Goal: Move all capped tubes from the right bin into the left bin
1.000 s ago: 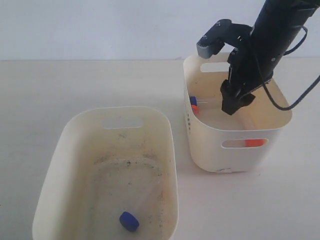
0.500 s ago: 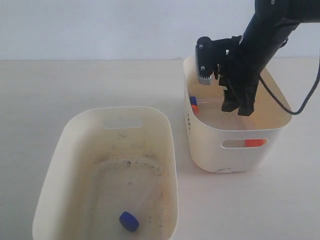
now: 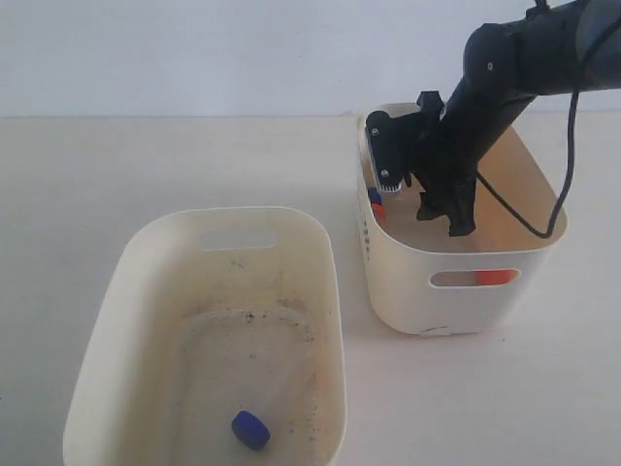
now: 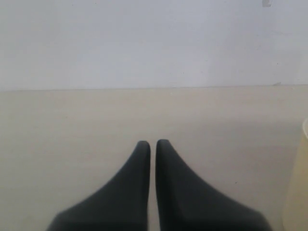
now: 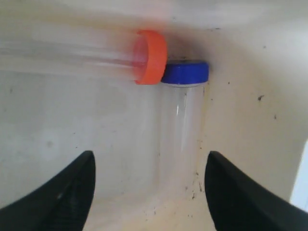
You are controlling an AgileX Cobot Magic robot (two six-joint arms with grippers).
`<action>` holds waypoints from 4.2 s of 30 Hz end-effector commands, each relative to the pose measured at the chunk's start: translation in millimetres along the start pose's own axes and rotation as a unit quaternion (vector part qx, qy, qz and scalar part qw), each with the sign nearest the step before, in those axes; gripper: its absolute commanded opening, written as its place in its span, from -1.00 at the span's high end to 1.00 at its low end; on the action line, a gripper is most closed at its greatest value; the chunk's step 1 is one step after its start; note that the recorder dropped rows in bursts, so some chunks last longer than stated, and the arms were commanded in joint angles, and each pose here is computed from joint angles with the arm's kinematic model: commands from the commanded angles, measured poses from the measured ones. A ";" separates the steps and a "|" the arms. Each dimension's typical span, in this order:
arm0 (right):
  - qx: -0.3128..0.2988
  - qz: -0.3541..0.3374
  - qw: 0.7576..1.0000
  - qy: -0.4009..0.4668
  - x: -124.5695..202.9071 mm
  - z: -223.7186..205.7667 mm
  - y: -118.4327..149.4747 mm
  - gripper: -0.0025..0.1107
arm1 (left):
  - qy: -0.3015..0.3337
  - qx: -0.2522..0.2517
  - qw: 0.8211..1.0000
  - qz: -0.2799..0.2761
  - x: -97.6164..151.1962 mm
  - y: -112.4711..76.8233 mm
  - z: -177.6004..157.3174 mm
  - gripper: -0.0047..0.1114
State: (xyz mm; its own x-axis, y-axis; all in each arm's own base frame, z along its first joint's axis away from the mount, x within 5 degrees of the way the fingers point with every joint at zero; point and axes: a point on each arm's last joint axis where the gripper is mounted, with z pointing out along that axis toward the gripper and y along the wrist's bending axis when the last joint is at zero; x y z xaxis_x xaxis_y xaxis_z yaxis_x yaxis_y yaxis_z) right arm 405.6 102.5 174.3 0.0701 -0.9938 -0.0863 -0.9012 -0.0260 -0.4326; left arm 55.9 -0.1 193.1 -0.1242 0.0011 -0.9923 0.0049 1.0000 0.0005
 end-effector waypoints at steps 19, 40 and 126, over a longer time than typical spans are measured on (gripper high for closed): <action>0.038 0.018 0.999 -0.005 2.8 17.1 -4.4 -0.14 | -0.005 0.001 1.000 -0.008 -1.7 -0.1 -0.2 0.84; 0.044 0.031 0.999 -0.006 3.5 37.1 -1.7 -0.14 | -0.005 0.001 1.000 -0.008 -1.7 -0.1 -0.2 0.84; -0.072 0.323 0.921 -0.206 -32.4 -199.0 23.5 0.96 | -0.005 0.001 1.000 -0.008 -1.7 -0.1 -0.2 0.84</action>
State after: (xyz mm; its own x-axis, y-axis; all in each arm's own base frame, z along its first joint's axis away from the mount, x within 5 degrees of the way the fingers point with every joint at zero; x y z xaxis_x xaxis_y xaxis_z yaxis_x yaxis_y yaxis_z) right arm 314.6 104.6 330.6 -0.3323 -0.7701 -0.5445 -0.8467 0.4979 -0.1874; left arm 55.9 -0.1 193.1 -0.1242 0.0011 -0.9923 0.0049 1.0000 0.0005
